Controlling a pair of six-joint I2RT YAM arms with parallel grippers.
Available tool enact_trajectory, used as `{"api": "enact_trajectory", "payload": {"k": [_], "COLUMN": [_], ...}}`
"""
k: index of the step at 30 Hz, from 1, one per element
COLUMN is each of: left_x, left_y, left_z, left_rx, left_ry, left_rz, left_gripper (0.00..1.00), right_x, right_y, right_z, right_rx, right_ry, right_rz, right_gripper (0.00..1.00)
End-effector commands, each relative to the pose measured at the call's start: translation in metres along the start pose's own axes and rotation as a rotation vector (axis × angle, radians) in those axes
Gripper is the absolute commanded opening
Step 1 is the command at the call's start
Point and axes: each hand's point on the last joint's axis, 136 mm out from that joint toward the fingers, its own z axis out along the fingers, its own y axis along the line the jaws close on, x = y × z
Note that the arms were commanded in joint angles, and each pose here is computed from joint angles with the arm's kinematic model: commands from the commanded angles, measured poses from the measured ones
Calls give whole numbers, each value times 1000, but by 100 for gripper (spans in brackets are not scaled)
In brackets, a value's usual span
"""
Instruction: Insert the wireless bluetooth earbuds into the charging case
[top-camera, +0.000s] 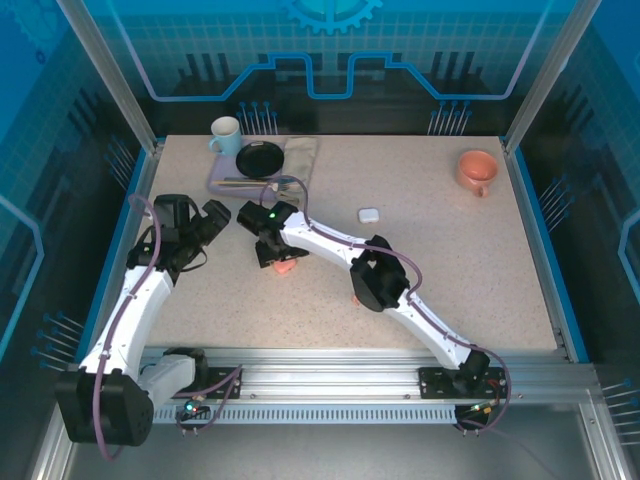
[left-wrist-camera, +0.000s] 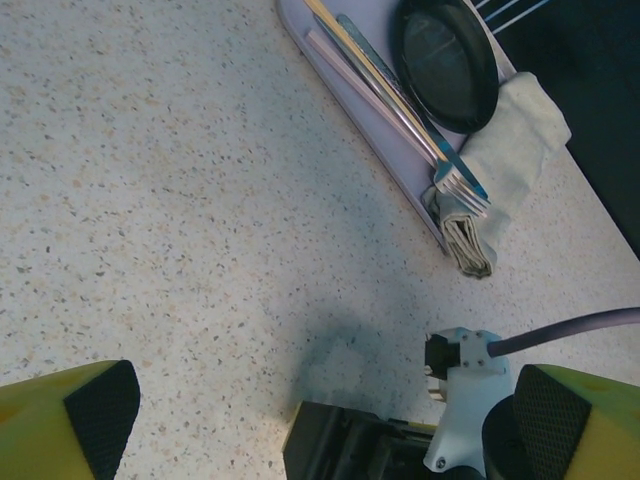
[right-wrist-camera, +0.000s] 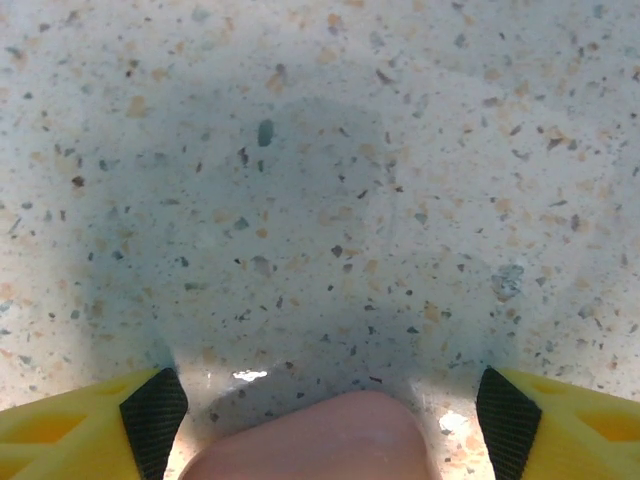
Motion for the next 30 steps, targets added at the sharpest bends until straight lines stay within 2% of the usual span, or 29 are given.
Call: {"api": "enact_trajectory", "payload": {"k": [1, 13, 30], "left_x": [3, 6, 6], "left_y": [-5, -10, -19], "left_z": [1, 2, 11], "left_rx": [37, 60, 78], "left_ry": [25, 52, 79], "left_rz": [6, 16, 14], "left_gripper": [99, 99, 99], "right_x": [18, 38, 42], "right_y": [7, 6, 10], "right_z": [-6, -2, -9], "right_rx": [-4, -52, -178], "right_ry": [35, 101, 128], "right_rz": [-124, -231, -315], "right_gripper": [82, 77, 78]}}
